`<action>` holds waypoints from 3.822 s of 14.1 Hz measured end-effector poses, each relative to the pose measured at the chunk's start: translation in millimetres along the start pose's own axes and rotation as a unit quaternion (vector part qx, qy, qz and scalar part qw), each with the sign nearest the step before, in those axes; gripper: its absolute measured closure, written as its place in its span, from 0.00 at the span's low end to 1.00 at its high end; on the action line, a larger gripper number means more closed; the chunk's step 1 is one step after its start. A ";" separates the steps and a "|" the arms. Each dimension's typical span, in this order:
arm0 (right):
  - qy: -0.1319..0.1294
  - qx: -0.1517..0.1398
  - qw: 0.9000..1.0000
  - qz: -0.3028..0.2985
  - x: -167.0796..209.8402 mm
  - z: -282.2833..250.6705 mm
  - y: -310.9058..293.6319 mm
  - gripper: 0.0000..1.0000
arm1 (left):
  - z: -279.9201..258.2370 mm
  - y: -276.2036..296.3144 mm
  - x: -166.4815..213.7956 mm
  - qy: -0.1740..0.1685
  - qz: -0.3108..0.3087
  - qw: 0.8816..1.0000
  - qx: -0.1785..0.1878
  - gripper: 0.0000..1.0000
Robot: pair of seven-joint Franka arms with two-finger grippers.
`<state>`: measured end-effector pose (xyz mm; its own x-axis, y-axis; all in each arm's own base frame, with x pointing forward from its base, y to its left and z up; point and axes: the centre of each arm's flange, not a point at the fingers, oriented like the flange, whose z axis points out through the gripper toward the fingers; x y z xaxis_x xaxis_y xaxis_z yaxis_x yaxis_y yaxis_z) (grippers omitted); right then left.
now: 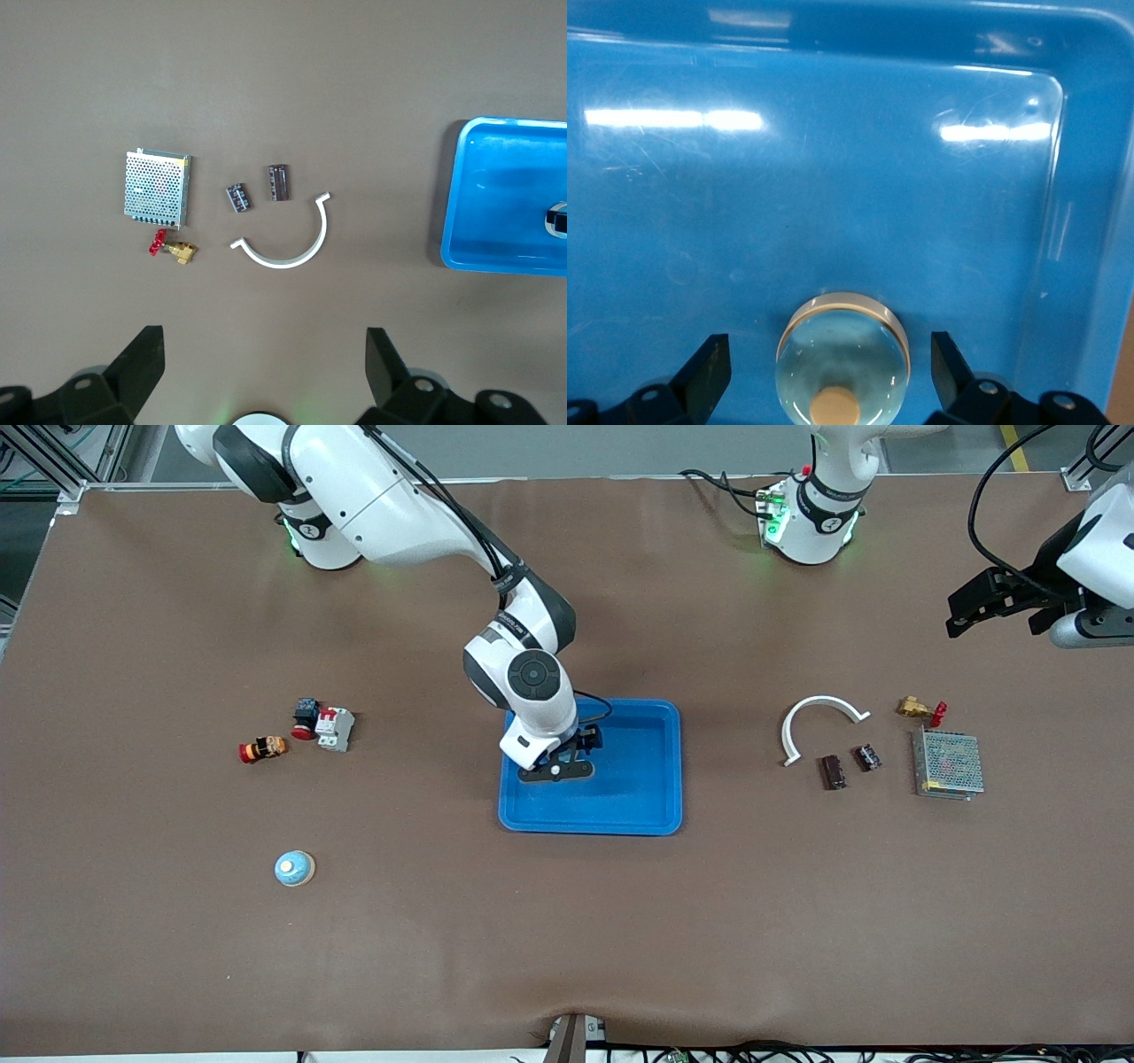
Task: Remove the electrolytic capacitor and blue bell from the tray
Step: 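Grasp the second blue bell with the right gripper and lift it, then carry the bell with the right gripper beside the first bell, set down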
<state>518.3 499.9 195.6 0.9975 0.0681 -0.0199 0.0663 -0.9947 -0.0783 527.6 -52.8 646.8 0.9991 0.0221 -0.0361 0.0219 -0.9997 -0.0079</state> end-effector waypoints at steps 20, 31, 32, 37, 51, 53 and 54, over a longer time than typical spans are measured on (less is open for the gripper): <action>0.009 -0.002 1.000 -0.010 -9.9 17.5 4.7 0.10 | -1.3 1.4 1.4 0.007 0.001 1.000 -0.001 0.00; 0.013 -0.002 1.000 -0.010 -6.8 11.6 5.0 0.34 | -1.3 1.3 1.6 0.008 0.001 1.000 -0.001 0.00; 0.013 -0.003 1.000 -0.009 -5.3 7.6 5.1 0.34 | -1.3 1.3 1.6 0.008 0.001 1.000 -0.001 0.00; 0.010 -0.018 1.000 -0.011 17.2 -54.5 27.6 0.34 | -1.2 1.2 1.6 0.008 0.001 1.000 -0.001 0.00; -0.052 0.021 0.977 -0.204 132.9 -142.8 323.5 0.34 | -1.2 0.4 1.8 0.008 0.000 1.000 -0.001 0.00; -0.051 0.024 0.972 -0.227 137.2 -144.2 351.9 0.34 | -1.3 0.4 1.8 0.008 0.000 1.000 -0.001 0.00; -0.050 0.025 0.970 -0.237 138.9 -144.6 366.8 0.34 | -1.3 0.4 1.9 0.009 0.000 1.000 -0.001 0.00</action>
<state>684.8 133.4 308.2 0.8471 0.5273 -0.0661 0.5139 -0.8445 -0.1507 529.5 -53.2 648.1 0.9996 0.0217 -0.0190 0.0216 -0.9997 -0.0059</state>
